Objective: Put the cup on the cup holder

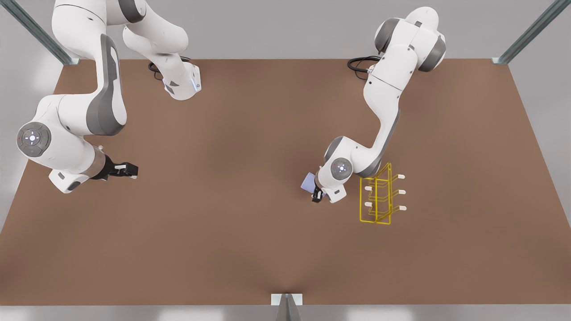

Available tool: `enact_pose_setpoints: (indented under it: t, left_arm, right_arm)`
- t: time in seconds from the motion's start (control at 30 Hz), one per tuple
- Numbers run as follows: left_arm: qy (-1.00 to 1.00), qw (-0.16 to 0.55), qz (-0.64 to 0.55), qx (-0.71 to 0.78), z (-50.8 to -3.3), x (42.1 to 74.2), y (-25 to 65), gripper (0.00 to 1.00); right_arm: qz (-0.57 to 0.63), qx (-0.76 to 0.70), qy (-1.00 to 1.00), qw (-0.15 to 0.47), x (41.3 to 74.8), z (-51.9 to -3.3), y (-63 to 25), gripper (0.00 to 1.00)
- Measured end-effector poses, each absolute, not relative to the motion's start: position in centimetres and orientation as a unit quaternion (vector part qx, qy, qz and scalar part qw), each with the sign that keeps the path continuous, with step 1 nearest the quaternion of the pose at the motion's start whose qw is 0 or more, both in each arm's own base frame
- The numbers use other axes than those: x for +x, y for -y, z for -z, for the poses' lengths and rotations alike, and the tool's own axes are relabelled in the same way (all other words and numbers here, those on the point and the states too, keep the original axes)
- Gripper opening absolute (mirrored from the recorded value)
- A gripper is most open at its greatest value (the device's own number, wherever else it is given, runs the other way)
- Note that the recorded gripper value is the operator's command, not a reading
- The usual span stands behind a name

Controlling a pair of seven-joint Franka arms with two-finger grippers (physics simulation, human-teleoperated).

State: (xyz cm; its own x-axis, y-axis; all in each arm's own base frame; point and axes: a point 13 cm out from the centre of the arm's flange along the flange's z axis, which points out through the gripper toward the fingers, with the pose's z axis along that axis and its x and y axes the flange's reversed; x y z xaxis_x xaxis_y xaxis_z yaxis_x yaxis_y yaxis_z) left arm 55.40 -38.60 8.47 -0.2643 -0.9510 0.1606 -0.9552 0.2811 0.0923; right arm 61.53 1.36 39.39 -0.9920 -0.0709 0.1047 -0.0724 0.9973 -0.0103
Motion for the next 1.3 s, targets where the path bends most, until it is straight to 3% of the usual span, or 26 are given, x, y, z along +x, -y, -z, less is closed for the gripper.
enact_pose_setpoints:
  t: [0.43, 0.47, 0.5, 0.63, 0.77, 0.83, 0.9, 0.97, 1.3]
  left_arm:
    - [0.825, 0.109, 0.002, 0.555, -4.4, 53.7, 38.6, 1.00]
    - [0.826, 0.110, 0.002, 0.553, -4.2, 53.7, 38.6, 0.82]
    - [0.828, 0.110, 0.002, 0.550, -4.0, 53.6, 38.6, 0.74]
    - [0.834, 0.110, 0.001, 0.541, -3.8, 53.6, 38.7, 0.70]
    - [0.839, 0.098, -0.026, 0.535, -8.4, 56.2, 39.3, 0.70]
    - [0.843, 0.090, -0.037, 0.530, -13.6, 58.6, 39.9, 0.71]
    - [0.850, 0.060, -0.011, 0.524, -19.2, 60.5, 37.8, 0.71]
    - [0.844, -0.012, 0.069, 0.531, -21.8, 61.2, 33.0, 0.71]
    - [0.728, -0.266, 0.368, 0.515, -29.8, 56.5, 23.3, 0.71]
  right_arm:
    - [-0.006, 0.056, 0.997, 0.052, 61.6, -39.3, -1.3, 1.00]
    - [-0.006, 0.058, 0.997, 0.052, 61.6, -39.4, -1.3, 1.00]
    - [-0.006, 0.059, 0.997, 0.052, 61.6, -39.4, -1.4, 1.00]
    - [-0.005, 0.063, 0.997, 0.054, 61.7, -39.1, -1.4, 1.00]
    - [-0.005, 0.066, 0.996, 0.055, 61.7, -39.0, -1.4, 1.00]
    - [-0.005, 0.067, 0.996, 0.054, 61.7, -39.0, -1.4, 1.00]
    - [-0.005, 0.067, 0.996, 0.054, 61.7, -39.0, -1.3, 1.00]
    - [-0.005, 0.068, 0.996, 0.054, 61.7, -39.0, -1.3, 1.00]
    - [-0.005, 0.072, 0.996, 0.054, 61.7, -39.0, -1.3, 1.00]
